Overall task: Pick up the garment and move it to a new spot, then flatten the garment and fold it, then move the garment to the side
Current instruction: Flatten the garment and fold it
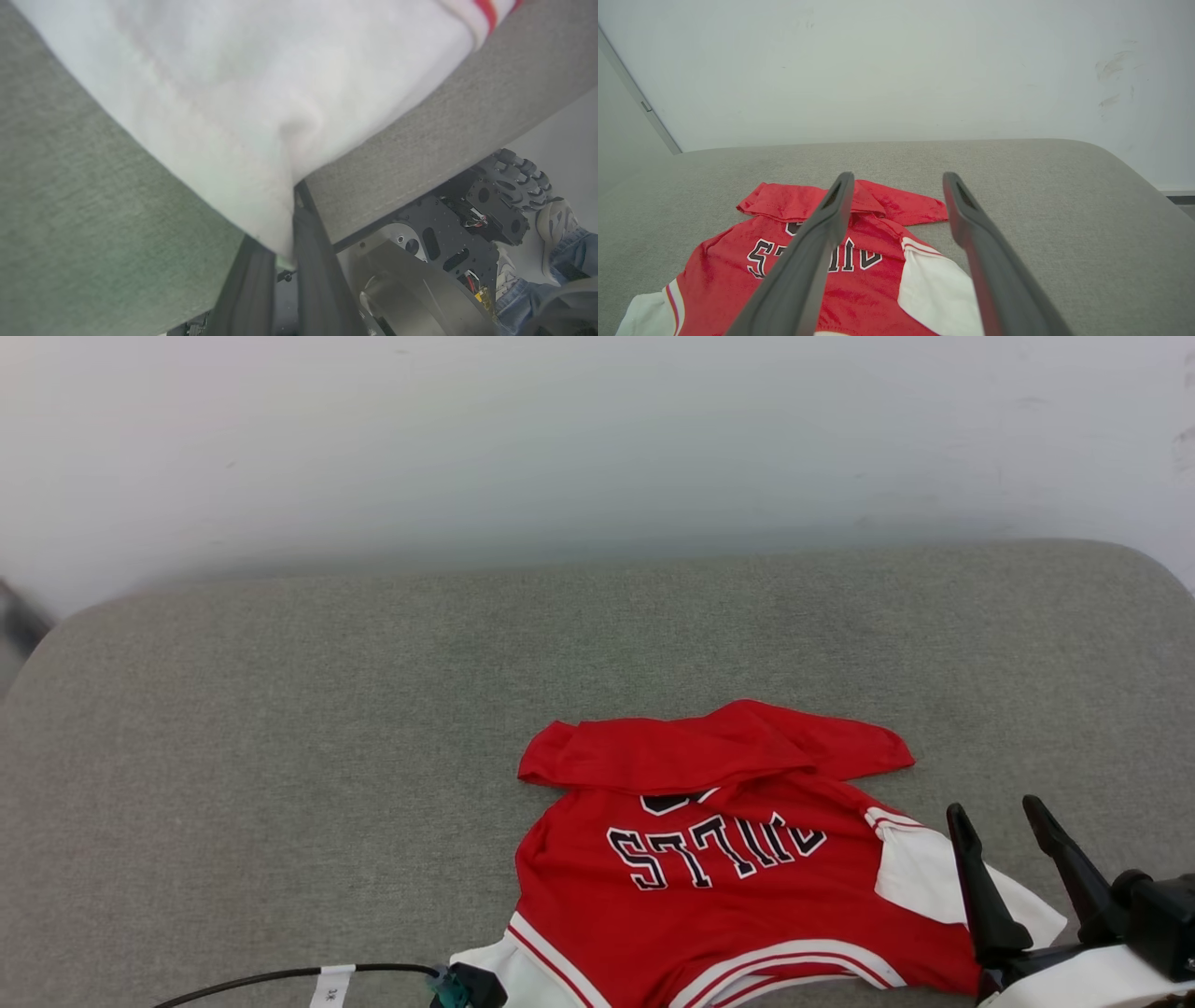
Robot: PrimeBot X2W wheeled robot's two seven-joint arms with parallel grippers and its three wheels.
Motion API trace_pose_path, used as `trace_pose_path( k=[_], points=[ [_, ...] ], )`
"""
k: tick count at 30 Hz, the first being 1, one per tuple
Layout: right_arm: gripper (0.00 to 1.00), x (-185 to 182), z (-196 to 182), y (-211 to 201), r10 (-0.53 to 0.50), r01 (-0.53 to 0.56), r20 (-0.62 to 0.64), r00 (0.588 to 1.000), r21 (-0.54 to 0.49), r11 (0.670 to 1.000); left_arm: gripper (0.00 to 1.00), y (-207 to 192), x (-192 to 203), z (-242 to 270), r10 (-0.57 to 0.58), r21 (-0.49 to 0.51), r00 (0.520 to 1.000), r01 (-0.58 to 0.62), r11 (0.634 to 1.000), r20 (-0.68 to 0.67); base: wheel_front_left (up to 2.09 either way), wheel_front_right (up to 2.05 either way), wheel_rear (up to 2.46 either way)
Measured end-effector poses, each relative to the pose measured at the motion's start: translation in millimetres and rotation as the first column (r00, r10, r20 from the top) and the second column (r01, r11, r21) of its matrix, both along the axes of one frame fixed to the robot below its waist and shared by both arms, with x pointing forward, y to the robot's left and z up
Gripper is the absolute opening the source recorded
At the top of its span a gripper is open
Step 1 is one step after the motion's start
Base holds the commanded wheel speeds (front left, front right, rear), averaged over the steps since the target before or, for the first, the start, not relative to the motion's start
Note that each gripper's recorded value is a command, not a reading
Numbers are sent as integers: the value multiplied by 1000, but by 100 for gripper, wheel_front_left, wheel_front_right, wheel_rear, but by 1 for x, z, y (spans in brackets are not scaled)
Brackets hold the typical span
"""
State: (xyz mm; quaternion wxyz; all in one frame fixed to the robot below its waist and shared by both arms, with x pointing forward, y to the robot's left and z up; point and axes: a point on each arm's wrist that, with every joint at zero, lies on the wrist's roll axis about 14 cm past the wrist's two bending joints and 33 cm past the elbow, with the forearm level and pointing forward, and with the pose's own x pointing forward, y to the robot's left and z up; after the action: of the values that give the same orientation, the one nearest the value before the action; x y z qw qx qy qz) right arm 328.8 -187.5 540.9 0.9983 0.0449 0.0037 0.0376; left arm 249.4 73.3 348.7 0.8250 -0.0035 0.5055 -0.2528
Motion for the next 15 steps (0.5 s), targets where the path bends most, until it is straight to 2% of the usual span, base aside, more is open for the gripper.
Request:
trace_pose_path(
  k=[5, 9, 12, 15],
  points=[
    [100, 1, 3, -1, 0, 0, 5, 1000, 0, 1000, 0, 0, 4, -2, 23, -13, 1000, -23, 1000, 18, 0, 0, 0],
    [100, -1, 1, -6, -13, 13, -10, 1000, 19, 1000, 0, 1, 10, 6, 68, -45, 994, -65, 997, 85, 0, 0, 0],
    [100, -3, -12, -18, -38, 42, -71, 997, 46, 998, 0, 8, 27, 24, 128, -72, 975, -117, 991, 181, 0, 0, 0],
    [100, -9, -39, -41, -78, 89, -196, 977, 48, 995, 0, 27, 44, 44, 180, -71, 943, -167, 983, 281, 0, 0, 0]
  ],
)
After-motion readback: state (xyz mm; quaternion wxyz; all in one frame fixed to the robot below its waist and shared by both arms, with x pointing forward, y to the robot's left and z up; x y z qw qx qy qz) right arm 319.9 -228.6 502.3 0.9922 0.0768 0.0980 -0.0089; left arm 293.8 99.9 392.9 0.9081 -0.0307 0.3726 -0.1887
